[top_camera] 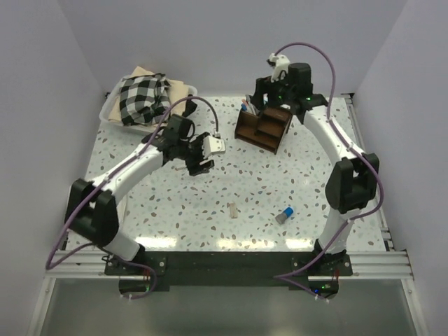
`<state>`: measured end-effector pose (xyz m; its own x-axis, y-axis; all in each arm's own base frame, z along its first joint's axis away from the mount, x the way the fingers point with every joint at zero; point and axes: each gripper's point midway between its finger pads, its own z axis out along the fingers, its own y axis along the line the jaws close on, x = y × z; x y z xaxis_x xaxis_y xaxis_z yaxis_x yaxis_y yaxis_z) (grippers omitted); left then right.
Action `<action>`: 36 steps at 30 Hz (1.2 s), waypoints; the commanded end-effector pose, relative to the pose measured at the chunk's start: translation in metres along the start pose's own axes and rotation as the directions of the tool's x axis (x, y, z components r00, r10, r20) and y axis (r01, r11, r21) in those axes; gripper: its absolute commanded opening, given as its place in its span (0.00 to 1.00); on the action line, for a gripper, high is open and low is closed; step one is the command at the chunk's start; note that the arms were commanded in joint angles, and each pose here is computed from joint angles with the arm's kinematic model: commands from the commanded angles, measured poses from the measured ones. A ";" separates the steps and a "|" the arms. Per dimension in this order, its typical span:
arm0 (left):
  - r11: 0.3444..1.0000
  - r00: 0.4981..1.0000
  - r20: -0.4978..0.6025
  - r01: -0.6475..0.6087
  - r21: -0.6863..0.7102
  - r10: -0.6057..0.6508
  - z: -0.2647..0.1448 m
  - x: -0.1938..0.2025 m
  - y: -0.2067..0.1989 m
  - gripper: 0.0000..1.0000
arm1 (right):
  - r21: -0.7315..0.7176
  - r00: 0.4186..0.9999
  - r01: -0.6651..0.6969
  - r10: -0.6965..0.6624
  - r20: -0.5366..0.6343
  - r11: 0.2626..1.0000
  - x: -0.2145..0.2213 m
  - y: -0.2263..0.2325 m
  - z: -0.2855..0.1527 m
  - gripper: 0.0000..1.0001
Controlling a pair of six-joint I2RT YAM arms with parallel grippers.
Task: Sort the stationery into containers
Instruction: Pick up the pen from the center of the board.
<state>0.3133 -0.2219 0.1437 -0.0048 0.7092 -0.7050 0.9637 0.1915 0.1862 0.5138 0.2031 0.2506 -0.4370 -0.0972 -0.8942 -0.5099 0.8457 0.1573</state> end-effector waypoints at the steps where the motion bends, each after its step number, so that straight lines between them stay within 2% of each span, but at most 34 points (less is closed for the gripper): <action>1: 0.998 0.999 -0.047 -0.022 0.065 0.025 0.029 0.001 0.025 0.68 | -0.083 0.997 0.005 0.001 0.077 0.997 -0.033 -0.006 -0.051 0.77; 3: 0.995 0.994 -0.109 -0.004 0.099 0.015 0.050 0.022 0.030 0.65 | -0.184 0.998 0.052 -0.047 0.034 0.982 -0.026 0.007 -0.068 0.77; 5: 0.994 0.991 -0.136 -0.001 0.113 0.016 0.060 0.030 0.039 0.63 | -0.211 0.997 0.079 -0.073 0.034 0.974 -0.022 0.018 -0.083 0.77; 10: 0.990 0.972 -0.233 0.023 0.140 0.010 0.062 0.056 0.053 0.62 | -0.208 0.995 0.097 -0.091 0.040 0.973 -0.015 0.023 -0.097 0.77; 17: 0.990 0.945 -0.326 0.024 0.137 0.022 0.062 0.099 0.079 0.64 | -0.231 0.998 0.059 -0.053 0.034 0.971 -0.013 0.017 -0.091 0.77; 25: 0.962 0.933 -0.360 0.096 0.256 0.003 0.062 0.125 0.064 0.63 | -0.232 0.999 0.039 -0.033 0.029 0.972 -0.014 0.007 -0.083 0.77; 31: 0.958 0.934 -0.357 0.119 0.262 -0.018 0.068 0.129 0.060 0.61 | -0.223 1.000 0.027 -0.024 0.017 0.974 -0.006 0.003 -0.081 0.77; 36: 0.958 0.928 -0.370 0.141 0.250 -0.040 0.081 0.135 0.054 0.54 | -0.216 1.000 0.015 -0.014 0.005 0.976 0.000 0.001 -0.077 0.77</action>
<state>0.3947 -0.1638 0.0182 -0.1207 0.9036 -0.4111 0.9927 0.1094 -0.0510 0.4559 0.1628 0.2755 -0.4441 -0.1260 -0.8871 -0.6591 0.7167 0.2281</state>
